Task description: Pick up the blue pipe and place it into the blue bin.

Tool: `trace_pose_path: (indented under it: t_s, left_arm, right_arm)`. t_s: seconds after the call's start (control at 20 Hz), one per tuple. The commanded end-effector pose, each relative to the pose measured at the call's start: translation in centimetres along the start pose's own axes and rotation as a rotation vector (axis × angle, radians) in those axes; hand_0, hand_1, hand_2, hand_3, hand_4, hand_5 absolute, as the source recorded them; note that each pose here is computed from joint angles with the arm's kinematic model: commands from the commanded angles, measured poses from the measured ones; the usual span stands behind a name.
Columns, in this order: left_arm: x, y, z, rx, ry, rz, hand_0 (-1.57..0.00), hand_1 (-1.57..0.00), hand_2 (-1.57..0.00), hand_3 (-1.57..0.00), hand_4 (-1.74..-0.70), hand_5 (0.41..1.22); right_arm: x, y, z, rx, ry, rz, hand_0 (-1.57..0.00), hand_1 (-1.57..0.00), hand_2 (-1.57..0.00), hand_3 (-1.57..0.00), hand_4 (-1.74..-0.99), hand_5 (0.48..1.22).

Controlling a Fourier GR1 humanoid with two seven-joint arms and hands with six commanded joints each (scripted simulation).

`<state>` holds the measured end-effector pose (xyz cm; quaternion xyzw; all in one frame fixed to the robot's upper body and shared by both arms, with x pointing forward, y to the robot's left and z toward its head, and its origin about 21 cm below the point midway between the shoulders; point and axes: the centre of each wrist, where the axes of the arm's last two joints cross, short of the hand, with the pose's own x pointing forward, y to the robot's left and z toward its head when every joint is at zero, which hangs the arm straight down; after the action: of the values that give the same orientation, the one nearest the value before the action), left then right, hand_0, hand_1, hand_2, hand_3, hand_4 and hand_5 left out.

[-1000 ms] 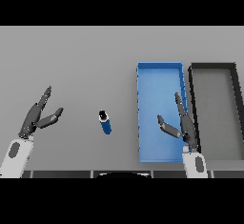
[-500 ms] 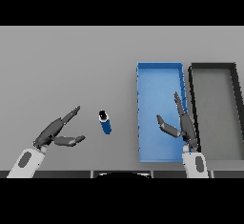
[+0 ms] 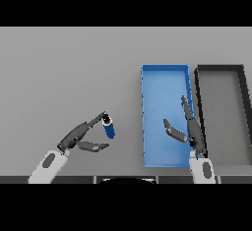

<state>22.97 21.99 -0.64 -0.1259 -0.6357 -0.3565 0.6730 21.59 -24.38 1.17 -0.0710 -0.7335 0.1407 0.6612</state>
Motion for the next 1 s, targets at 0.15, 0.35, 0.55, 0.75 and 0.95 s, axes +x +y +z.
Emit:
trace_pose_path:
  t_s: [0.15,0.35,0.55,0.75,0.95]
  left_arm:
    - [0.0,-1.4,-2.3,-0.002,-0.028,0.022,0.0,0.0,0.0,0.0,-1.13,0.459]
    - [-0.6,-2.3,-3.7,0.001,0.006,-0.034,0.0,0.0,0.0,0.0,-1.06,0.425]
    - [-0.6,-3.4,-5.0,-0.024,-0.029,0.018,0.0,0.0,0.0,0.0,-1.09,0.441]
    - [-0.6,-4.1,-6.1,-0.001,-0.07,0.116,-0.01,-0.16,-0.31,-0.28,-1.24,0.613]
    - [-0.6,-5.0,-6.3,0.004,-0.09,0.185,-0.8,-0.92,-1.01,-1.03,-1.5,0.972]
  right_arm:
    - [0.3,-0.2,0.1,0.001,-0.009,0.009,0.0,0.0,0.0,0.0,-1.21,0.631]
    - [0.0,-0.5,0.2,-0.003,-0.011,0.003,0.0,0.0,0.0,0.0,-1.222,0.642]
    - [0.1,-0.3,0.3,-0.01,-0.014,0.026,0.0,0.0,0.0,0.0,-1.205,0.649]
    - [0.0,-0.4,0.6,-0.006,-0.03,0.017,0.0,0.0,0.0,0.0,-1.217,0.655]
    - [-0.1,-0.8,0.1,-0.013,-0.017,0.015,0.0,0.0,0.0,0.0,-1.224,0.658]
